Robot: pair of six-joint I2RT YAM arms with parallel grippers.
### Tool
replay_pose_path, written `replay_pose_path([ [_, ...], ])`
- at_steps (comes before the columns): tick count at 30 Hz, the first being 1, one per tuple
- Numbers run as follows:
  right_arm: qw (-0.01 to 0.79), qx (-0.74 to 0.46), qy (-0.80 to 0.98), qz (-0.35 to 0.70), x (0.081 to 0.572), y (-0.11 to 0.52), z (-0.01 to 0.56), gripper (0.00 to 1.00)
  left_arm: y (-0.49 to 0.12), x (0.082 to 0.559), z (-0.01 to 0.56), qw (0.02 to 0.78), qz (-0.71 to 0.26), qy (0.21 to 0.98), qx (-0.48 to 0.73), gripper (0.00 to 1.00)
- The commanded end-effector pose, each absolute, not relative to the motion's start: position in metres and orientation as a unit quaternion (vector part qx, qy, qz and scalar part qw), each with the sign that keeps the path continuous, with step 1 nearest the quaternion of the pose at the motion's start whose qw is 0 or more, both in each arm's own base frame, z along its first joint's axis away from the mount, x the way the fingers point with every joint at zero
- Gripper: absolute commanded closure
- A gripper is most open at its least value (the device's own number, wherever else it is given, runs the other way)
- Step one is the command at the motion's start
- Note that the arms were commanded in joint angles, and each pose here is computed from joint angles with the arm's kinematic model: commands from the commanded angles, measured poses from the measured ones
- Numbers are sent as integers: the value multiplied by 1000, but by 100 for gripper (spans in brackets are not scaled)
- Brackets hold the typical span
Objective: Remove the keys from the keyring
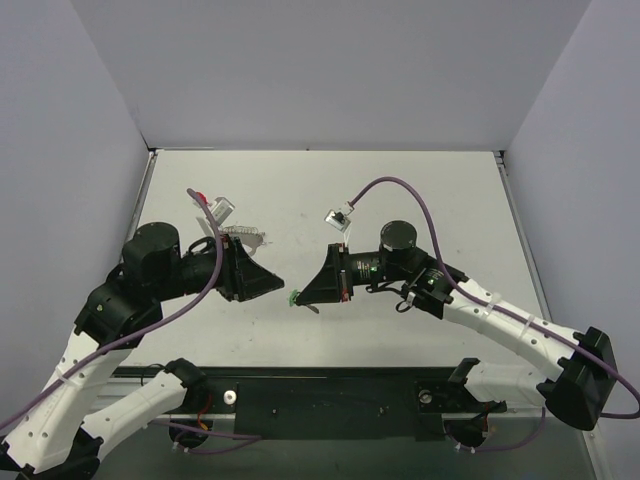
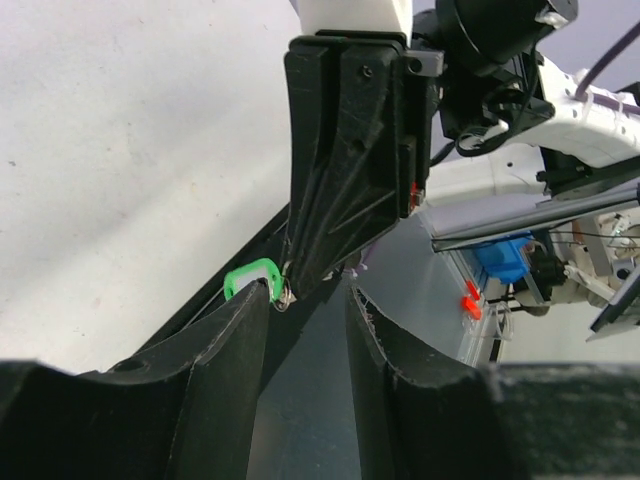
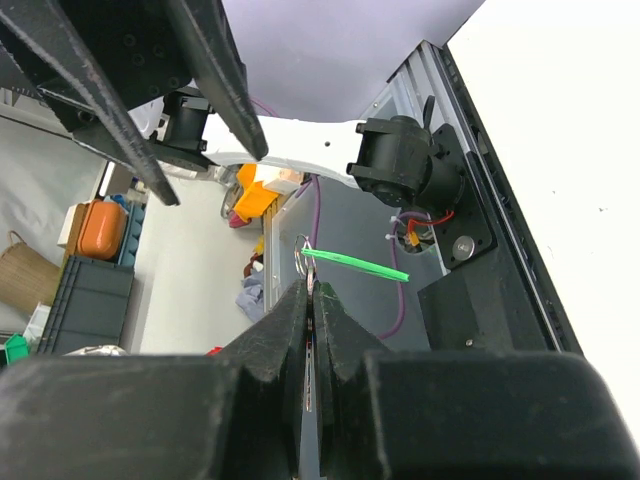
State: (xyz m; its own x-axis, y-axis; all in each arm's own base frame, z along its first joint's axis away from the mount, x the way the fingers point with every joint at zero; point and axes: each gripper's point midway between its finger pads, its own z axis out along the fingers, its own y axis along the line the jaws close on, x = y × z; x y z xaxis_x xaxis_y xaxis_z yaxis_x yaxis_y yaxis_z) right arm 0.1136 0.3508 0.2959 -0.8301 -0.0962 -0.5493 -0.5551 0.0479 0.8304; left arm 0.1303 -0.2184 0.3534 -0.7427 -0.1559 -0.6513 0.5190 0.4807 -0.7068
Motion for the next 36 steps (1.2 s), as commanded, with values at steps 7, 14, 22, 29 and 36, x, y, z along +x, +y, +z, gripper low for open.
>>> replay_pose_path([
  [7, 222, -270, 657, 668, 104, 344, 337, 100, -227, 114, 362, 319, -541, 766, 141, 55],
  [14, 227, -270, 656, 668, 104, 343, 341, 100, -229, 112, 354, 311, -559, 759, 123, 58],
  [22, 228, -272, 654, 668, 104, 342, 342, 100, -232, 112, 360, 316, -576, 743, 128, 60],
  [29, 228, -278, 652, 667, 100, 342, 344, 100, -235, 119, 358, 312, -548, 761, 155, 61],
  [36, 236, -277, 653, 665, 99, 339, 347, 100, -234, 117, 363, 316, -558, 753, 145, 63],
])
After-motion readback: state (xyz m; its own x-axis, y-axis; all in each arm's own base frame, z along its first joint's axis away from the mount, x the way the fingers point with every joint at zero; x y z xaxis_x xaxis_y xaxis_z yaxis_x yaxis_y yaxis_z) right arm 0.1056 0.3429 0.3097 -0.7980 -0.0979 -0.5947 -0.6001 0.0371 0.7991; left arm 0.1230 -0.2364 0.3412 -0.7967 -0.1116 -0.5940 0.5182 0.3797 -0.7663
